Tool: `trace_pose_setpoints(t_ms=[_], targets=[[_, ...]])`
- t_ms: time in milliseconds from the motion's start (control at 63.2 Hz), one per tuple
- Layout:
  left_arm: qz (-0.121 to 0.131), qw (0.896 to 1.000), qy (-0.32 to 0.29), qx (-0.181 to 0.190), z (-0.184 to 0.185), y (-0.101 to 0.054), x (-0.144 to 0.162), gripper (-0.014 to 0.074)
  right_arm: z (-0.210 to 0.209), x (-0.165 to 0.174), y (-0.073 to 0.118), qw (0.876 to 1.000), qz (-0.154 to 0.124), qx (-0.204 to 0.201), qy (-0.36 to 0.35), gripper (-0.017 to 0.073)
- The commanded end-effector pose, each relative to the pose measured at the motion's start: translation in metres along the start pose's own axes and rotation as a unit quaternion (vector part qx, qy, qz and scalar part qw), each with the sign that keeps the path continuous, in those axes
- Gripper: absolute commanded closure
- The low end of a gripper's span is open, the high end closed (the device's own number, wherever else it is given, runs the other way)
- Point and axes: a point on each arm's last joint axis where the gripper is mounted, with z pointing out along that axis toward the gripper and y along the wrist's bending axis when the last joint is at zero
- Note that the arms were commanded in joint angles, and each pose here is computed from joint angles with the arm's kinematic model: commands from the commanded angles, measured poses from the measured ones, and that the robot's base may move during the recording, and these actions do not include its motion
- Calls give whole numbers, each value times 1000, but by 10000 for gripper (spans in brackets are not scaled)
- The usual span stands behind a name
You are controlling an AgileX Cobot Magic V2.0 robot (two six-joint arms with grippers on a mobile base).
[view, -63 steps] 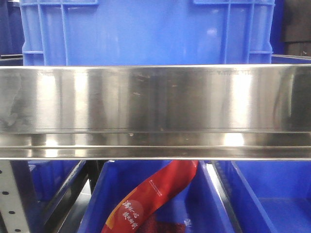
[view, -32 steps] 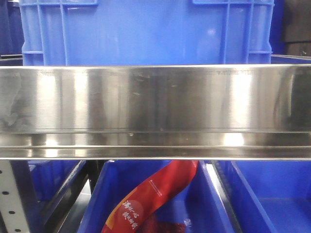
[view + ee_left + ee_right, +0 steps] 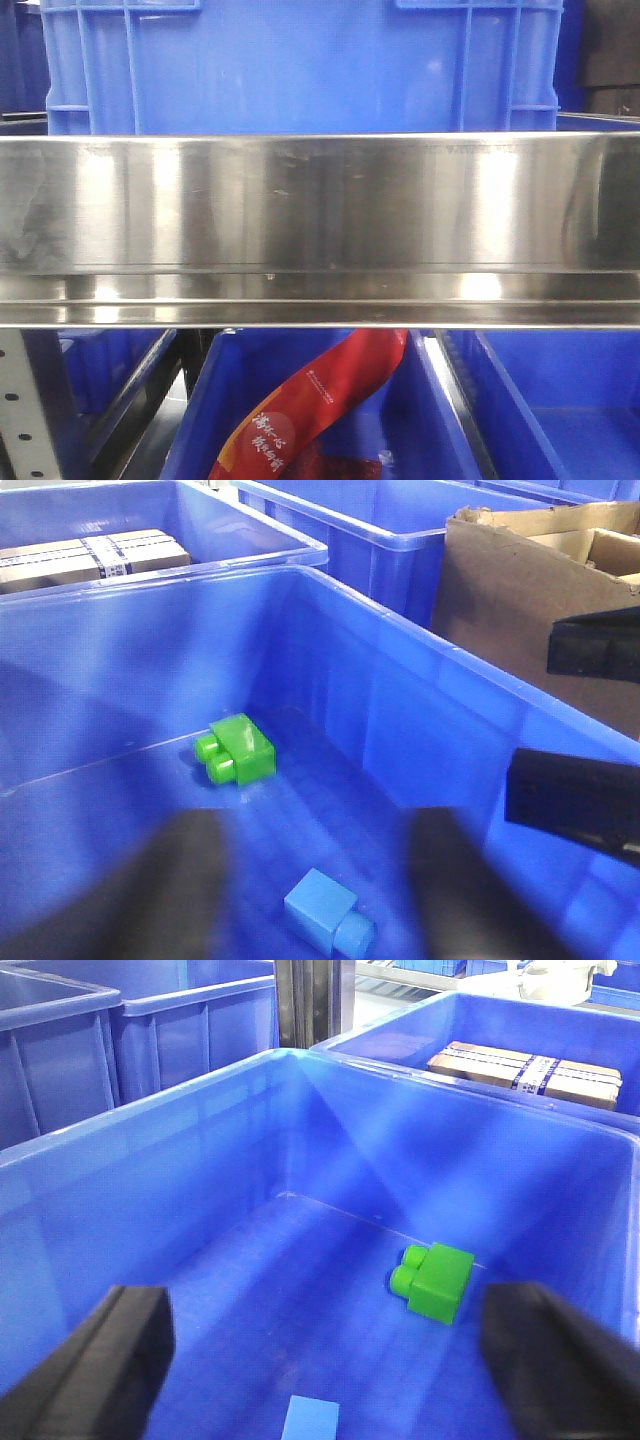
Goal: Grab block from conveyor and place in blue bin
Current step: 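Lower both blocks into a blue bin and open both grippers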
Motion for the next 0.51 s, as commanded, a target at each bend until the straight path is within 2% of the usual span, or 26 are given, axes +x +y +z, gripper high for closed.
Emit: trace_pose_setpoints(t_ms=[0, 127, 158, 333, 491], targets=[[-2, 1000, -12, 4, -2, -2, -4, 540, -1, -4, -1, 1000, -3, 2, -11, 291], [-2, 1000, -8, 4, -2, -2, -4, 701, -1, -1, 0, 1000, -3, -2, 9, 648], [-2, 1000, -7, 4, -2, -2, -4, 704, -1, 0, 0, 1000, -3, -3, 13, 732], [-2, 1000, -6, 4, -2, -2, -3, 705, -1, 1, 1, 1000, -3, -5, 20, 727], [-2, 1000, -15, 4, -10, -2, -7, 704, -11, -8, 1, 1000, -4, -2, -10, 727]])
